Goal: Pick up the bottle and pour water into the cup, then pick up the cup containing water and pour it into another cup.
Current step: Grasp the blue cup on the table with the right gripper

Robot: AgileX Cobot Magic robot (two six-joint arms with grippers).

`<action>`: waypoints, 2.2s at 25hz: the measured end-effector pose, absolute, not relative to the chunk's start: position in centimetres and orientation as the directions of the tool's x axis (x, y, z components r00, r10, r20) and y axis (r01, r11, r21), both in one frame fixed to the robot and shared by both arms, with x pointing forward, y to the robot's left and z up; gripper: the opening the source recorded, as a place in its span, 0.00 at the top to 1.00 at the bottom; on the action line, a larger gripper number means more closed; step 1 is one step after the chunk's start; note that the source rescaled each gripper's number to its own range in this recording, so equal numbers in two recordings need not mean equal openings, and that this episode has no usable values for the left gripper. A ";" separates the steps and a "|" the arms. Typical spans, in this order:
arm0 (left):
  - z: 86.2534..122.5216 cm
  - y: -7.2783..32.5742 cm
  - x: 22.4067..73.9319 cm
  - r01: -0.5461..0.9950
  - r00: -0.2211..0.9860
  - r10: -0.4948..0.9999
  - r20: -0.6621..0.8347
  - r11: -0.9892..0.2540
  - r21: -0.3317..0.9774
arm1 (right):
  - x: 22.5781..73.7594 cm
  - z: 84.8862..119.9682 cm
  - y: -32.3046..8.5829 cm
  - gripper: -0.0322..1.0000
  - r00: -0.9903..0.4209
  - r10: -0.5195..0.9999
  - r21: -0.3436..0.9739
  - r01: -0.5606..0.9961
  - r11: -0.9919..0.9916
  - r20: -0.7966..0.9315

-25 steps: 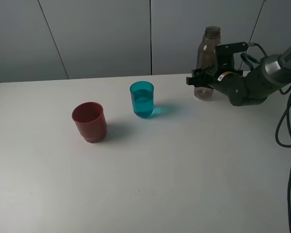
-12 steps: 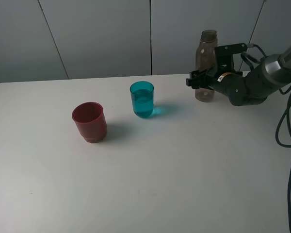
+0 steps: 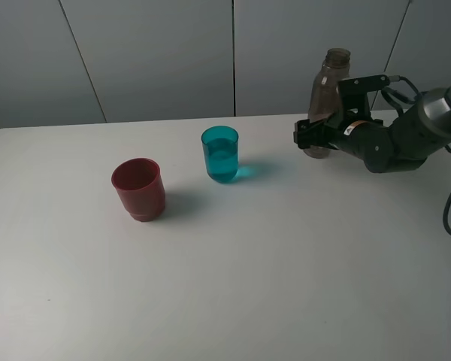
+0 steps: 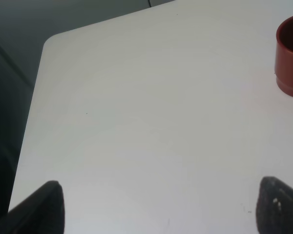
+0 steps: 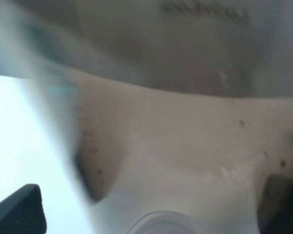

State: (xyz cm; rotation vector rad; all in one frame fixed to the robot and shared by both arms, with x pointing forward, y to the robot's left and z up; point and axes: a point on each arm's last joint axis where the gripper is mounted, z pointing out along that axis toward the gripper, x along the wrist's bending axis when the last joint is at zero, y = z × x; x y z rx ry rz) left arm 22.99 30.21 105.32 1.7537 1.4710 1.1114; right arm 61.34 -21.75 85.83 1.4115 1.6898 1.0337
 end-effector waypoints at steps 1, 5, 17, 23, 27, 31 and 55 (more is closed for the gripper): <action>105.3 30.2 23.0 0.482 0.041 0.974 0.225 -0.216 0.849 | 60.9 86.1 -21.9 0.01 -0.166 0.986 0.897 0.433 0.091 -0.020; 105.3 30.2 23.0 0.482 0.041 0.974 0.225 -0.216 0.849 | 58.4 87.0 -22.5 0.01 -0.153 0.988 0.884 0.460 0.086 -0.016; 105.3 30.2 23.0 0.482 0.041 0.974 0.225 -0.216 0.849 | 50.2 88.5 -22.1 0.01 -0.471 0.878 0.840 0.440 0.318 -0.086; 105.3 30.2 23.0 0.482 0.041 0.974 0.225 -0.216 0.849 | 49.2 88.5 -20.8 0.01 -0.637 0.766 0.845 0.360 0.397 -0.088; 105.3 30.2 23.0 0.482 0.041 0.974 0.225 -0.216 0.849 | 49.6 88.8 -20.6 0.01 -0.638 0.765 0.853 0.352 0.385 -0.082; 105.3 30.2 23.0 0.482 0.041 0.974 0.225 -0.216 0.849 | 50.2 89.0 -19.6 0.01 -0.661 0.746 0.865 0.325 0.383 -0.082; 105.3 30.2 23.0 0.482 0.041 0.974 0.225 -0.216 0.849 | 55.6 83.6 -10.6 0.01 -0.700 0.714 0.877 0.332 0.348 -0.018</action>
